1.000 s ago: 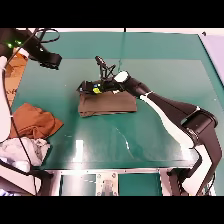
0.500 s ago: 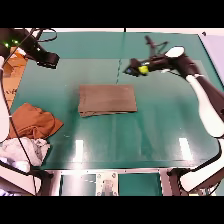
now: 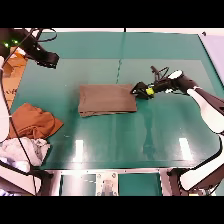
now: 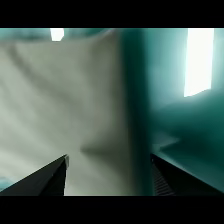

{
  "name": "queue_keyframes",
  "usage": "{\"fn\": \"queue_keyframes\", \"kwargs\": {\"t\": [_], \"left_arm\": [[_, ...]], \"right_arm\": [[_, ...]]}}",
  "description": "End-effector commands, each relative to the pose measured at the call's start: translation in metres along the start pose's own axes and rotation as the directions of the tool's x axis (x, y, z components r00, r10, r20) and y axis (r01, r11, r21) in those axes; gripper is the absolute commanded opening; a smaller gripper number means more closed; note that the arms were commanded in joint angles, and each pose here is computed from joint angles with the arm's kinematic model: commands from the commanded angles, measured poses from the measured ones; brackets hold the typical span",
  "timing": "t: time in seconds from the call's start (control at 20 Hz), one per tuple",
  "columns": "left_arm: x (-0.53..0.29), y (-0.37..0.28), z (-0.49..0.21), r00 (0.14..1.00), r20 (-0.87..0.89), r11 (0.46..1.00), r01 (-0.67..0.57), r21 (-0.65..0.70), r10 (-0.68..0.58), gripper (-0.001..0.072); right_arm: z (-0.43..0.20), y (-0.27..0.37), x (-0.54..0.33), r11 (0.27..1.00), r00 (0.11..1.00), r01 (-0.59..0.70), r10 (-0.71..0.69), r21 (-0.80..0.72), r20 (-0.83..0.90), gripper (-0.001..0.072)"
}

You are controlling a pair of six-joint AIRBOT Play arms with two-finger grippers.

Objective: Fold the shirts.

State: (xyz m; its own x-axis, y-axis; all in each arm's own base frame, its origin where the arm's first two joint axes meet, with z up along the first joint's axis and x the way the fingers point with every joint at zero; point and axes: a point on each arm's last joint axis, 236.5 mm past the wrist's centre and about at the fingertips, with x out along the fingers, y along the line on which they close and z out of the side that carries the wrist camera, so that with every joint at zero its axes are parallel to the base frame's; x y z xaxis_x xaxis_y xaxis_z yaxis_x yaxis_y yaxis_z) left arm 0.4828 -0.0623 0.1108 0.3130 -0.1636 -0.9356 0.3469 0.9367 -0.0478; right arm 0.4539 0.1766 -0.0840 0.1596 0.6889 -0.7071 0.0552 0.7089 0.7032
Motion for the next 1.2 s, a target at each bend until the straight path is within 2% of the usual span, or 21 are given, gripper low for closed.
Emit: {"fn": "queue_keyframes", "kwargs": {"t": [0.0,0.05,0.1,0.15,0.35,0.5,0.65,0.8,0.95,1.15], "left_arm": [[-0.001,0.0,0.0,1.0,0.002,1.0,0.0,-0.003,0.0,0.0028],[-0.001,0.0,0.0,1.0,0.001,1.0,0.0,-0.003,0.0,0.0028],[-0.001,0.0,0.0,1.0,0.002,1.0,0.0,-0.003,0.0,0.0027],[-0.001,0.0,0.0,1.0,0.001,1.0,0.0,-0.003,0.0,0.0028],[-0.001,0.0,-0.001,1.0,-0.002,1.0,0.001,-0.002,-0.001,0.0027],[-0.001,0.0,-0.001,1.0,-0.002,1.0,0.001,-0.002,-0.001,0.0028],[-0.001,0.0,0.0,1.0,-0.001,1.0,0.001,-0.002,-0.001,0.0028],[-0.001,0.0,0.0,1.0,0.0,1.0,0.001,0.0,-0.001,0.0027],[-0.001,0.0,0.001,1.0,0.004,1.0,0.0,0.0,0.0,0.0028],[-0.001,-0.005,0.004,1.0,0.019,1.0,0.02,0.001,-0.02,0.0027]], "right_arm": [[-0.013,0.023,0.043,0.998,0.997,-0.071,0.071,0.0,-0.014,0.057],[-0.011,0.034,0.047,0.996,0.996,-0.086,0.086,-0.017,-0.004,0.0455],[-0.006,0.045,0.045,0.994,0.995,-0.097,0.098,-0.047,0.005,0.0115],[0.003,0.054,0.039,0.992,0.994,-0.105,0.107,-0.072,0.025,0.0019],[0.052,0.067,-0.031,0.991,0.976,-0.101,0.116,-0.09,0.186,0.0012],[0.076,0.026,-0.127,1.0,0.948,-0.016,0.015,0.001,0.317,0.0013],[0.072,-0.027,-0.236,0.993,0.894,0.033,-0.079,0.11,0.442,0.0013],[0.039,-0.101,-0.336,0.955,0.786,0.049,-0.218,0.292,0.579,0.0013],[-0.028,-0.179,-0.395,0.878,0.715,0.04,-0.359,0.478,0.6,0.0013],[-0.13,-0.267,-0.439,0.714,0.602,-0.084,-0.52,0.695,0.607,0.0013]]}}
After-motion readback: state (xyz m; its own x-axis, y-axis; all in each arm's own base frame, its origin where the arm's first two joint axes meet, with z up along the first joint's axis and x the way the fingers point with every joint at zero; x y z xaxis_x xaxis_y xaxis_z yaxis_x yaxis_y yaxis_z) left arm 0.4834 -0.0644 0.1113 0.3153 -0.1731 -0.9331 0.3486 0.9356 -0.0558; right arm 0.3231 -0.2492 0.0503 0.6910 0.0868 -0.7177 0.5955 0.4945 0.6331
